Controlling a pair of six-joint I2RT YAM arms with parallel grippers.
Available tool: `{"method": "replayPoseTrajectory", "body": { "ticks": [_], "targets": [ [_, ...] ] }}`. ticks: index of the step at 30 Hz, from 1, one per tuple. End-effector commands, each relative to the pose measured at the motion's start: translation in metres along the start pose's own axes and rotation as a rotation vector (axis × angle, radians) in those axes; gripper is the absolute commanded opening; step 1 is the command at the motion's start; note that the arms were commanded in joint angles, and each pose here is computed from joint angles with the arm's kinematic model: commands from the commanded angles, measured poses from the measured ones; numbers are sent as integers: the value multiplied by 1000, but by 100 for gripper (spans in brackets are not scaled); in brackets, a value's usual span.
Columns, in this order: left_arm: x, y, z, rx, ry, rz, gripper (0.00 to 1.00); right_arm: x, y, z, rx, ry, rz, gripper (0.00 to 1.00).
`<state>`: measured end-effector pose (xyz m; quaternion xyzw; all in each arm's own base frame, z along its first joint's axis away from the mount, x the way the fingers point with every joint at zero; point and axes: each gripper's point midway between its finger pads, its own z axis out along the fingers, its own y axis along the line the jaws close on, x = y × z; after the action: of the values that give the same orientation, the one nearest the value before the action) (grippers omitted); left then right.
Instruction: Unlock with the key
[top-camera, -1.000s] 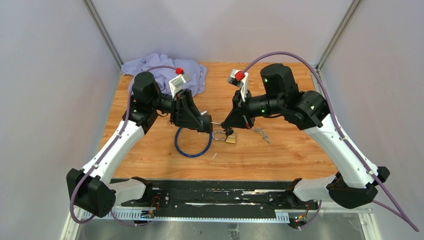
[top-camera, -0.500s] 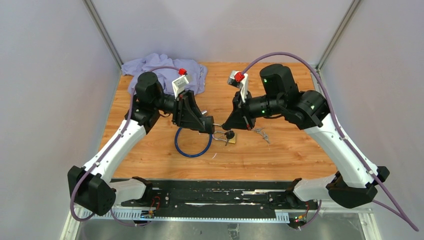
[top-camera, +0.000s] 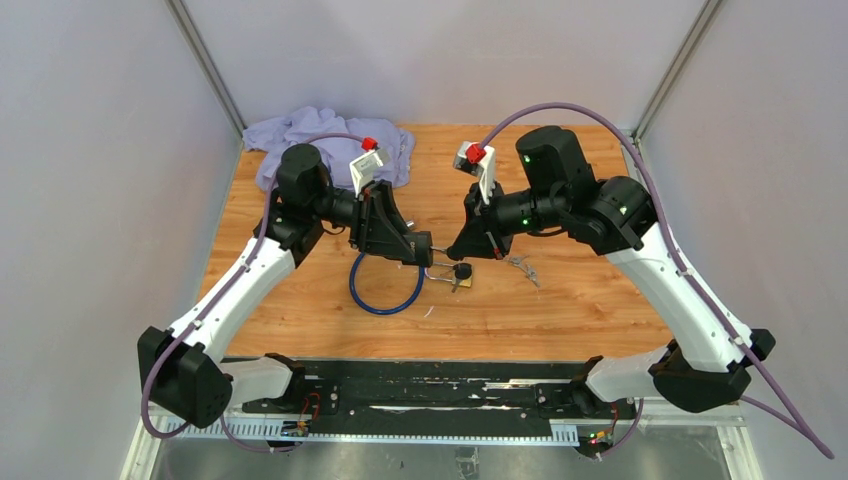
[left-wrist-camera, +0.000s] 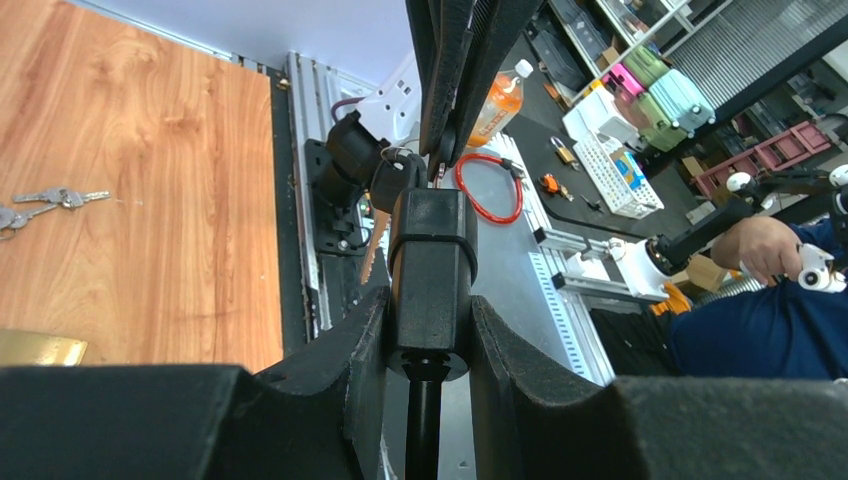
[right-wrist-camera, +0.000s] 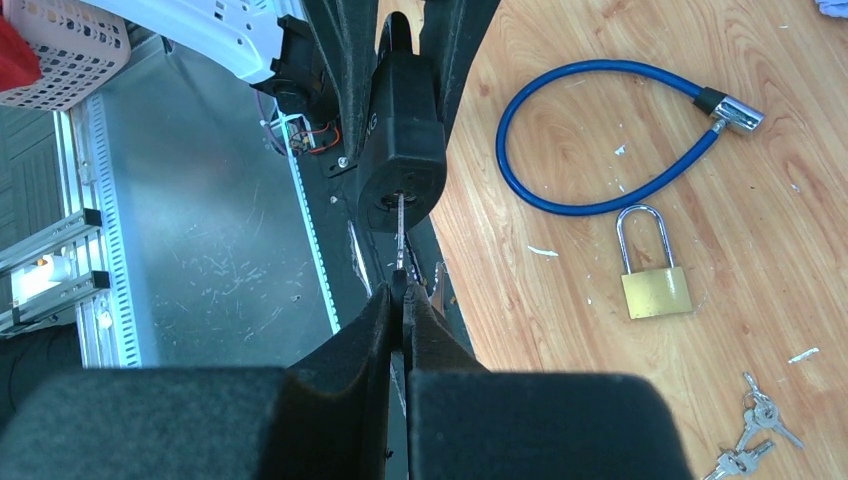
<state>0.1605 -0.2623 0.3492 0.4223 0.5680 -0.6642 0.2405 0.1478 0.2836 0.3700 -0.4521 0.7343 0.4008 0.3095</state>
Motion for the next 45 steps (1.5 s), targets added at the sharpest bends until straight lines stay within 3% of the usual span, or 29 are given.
{"method": "replayPoseTrajectory", "body": {
  "ticks": [1,36,45],
  "targets": [
    [-22,-6,5,-25,-35,108,0,-5,10,4,-44,6,-21,1],
    [-4,-5,14,-38,-38,133,0,-24,24,16,-160,11,50,0],
    [-25,-8,15,-83,-83,159,0,-16,27,34,-172,29,59,1]
  ]
}}
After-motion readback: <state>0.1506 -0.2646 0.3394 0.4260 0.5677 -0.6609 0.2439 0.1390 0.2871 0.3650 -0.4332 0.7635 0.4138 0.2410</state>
